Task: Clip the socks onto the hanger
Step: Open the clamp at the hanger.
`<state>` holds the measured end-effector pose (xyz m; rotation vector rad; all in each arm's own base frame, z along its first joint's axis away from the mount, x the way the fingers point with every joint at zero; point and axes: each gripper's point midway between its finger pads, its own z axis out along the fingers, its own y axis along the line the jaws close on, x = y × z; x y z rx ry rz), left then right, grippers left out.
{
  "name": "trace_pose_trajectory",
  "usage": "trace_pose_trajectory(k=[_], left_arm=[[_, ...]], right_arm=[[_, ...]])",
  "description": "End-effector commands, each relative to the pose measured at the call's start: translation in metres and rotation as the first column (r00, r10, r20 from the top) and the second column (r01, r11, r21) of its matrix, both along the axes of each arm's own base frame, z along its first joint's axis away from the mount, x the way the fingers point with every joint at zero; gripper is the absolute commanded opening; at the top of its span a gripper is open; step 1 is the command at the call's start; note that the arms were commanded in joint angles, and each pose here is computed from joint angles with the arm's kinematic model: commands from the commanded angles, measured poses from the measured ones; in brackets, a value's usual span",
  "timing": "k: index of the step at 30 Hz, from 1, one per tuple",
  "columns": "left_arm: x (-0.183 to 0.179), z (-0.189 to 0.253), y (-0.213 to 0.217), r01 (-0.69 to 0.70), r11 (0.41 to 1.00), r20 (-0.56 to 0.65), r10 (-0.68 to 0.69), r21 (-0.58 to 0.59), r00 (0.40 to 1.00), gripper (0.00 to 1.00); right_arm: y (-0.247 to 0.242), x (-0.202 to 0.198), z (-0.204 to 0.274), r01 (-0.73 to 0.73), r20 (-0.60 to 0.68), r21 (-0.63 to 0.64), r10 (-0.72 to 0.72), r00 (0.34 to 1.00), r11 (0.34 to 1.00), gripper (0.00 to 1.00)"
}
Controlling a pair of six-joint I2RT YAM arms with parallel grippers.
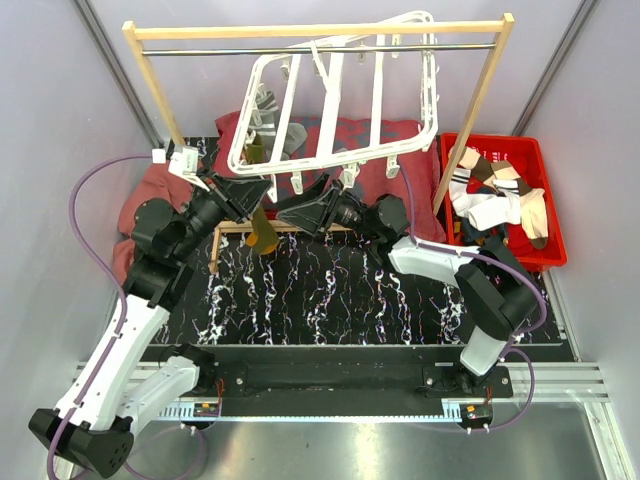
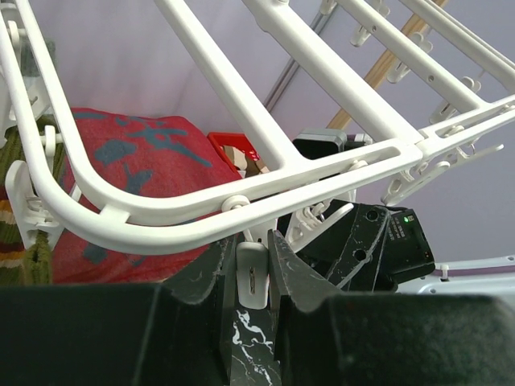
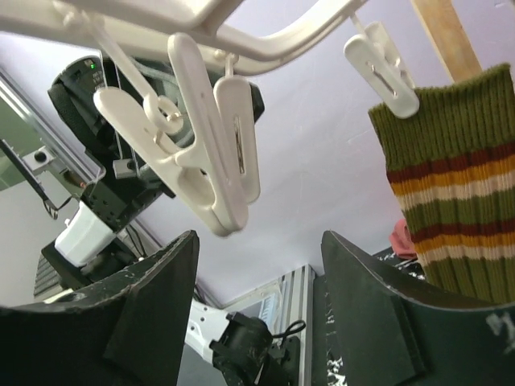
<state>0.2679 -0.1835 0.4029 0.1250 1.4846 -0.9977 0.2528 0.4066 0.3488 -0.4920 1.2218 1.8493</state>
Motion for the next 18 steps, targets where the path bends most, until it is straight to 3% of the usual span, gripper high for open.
trace_pose_trajectory(k=[1, 18], left_arm=[[-0.003, 0.011, -0.007, 0.034, 0.999, 0.045, -0.032, -0.04, 0.998, 0.07], [-0.008, 0.005, -0.008, 0.042, 0.999, 0.05, -0.042, -0.007, 0.998, 0.08]], right_arm=[[-0.009, -0.011, 0.049, 0.012, 0.138, 0.17, -0.036, 0.99, 0.985, 0.7], [-0.01, -0.012, 0.061, 0.006, 0.159, 0.198, -0.038, 0.987, 0.98, 0.62]])
